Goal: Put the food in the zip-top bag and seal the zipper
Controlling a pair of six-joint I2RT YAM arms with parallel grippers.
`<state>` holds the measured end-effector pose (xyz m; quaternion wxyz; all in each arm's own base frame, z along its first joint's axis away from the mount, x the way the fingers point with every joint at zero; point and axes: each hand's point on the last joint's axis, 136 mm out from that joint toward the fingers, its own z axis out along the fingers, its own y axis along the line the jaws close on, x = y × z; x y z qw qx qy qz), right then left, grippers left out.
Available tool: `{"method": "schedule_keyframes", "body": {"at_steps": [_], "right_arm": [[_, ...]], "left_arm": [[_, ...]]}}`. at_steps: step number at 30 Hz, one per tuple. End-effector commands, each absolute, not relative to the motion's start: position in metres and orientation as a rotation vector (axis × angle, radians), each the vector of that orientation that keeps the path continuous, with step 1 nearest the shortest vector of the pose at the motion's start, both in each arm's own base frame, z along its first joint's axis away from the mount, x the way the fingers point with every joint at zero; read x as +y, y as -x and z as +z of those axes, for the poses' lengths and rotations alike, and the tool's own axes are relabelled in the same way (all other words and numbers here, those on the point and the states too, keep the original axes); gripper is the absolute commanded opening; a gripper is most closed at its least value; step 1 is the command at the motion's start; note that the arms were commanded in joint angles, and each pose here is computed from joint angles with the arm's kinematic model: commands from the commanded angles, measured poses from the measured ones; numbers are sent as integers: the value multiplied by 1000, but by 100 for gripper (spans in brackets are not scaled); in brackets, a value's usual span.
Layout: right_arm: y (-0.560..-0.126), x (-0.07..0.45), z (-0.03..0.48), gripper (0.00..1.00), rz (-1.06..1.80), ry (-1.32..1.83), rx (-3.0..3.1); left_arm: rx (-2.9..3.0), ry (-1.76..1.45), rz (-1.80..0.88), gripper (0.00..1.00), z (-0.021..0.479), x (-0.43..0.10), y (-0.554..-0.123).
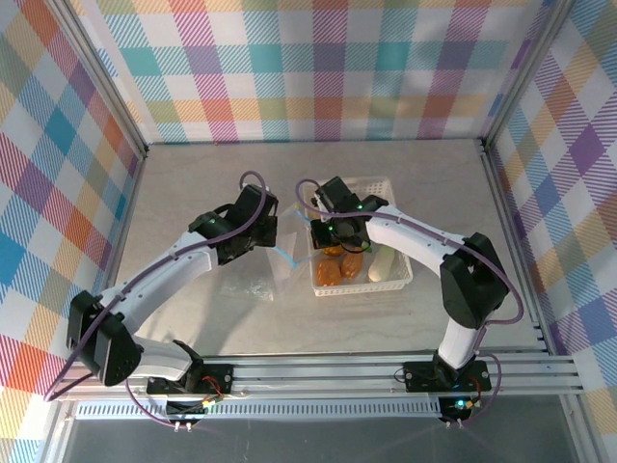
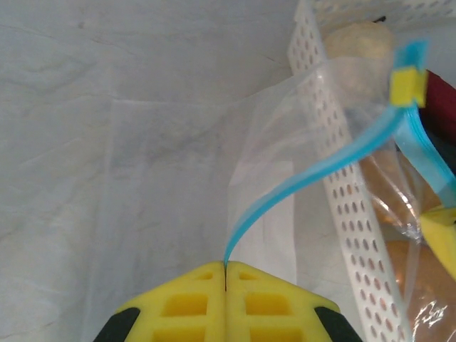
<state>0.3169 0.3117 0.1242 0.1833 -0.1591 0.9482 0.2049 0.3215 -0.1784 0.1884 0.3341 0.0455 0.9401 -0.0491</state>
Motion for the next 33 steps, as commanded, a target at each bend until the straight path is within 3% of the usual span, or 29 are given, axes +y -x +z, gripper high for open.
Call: {"method": "schedule_keyframes", "body": {"at_steps": [1,4,11,17,24,33], "right_arm": [[-321,321,136,10,639,452,2655],[-320,321,137,21,647,453,2649],[-318,318,151,37,655,458,2616],[-310,314,180,67,719,467,2544],[-307,271,197,72,620,372,2527],[-290,211,134,77,404,211,2737]], "left_arm": [[2482,-128,-210,0,174,-199,-325],[2489,-132,-209,0,168,-204,-329],[2485,-130,-209,0,167,-209,-335],[2480,-134,-218,0,169,-212,-336],[2476,-139,-233,0,170,-215,-338],[2466,-153,-241,0,174,-221,-338]]}}
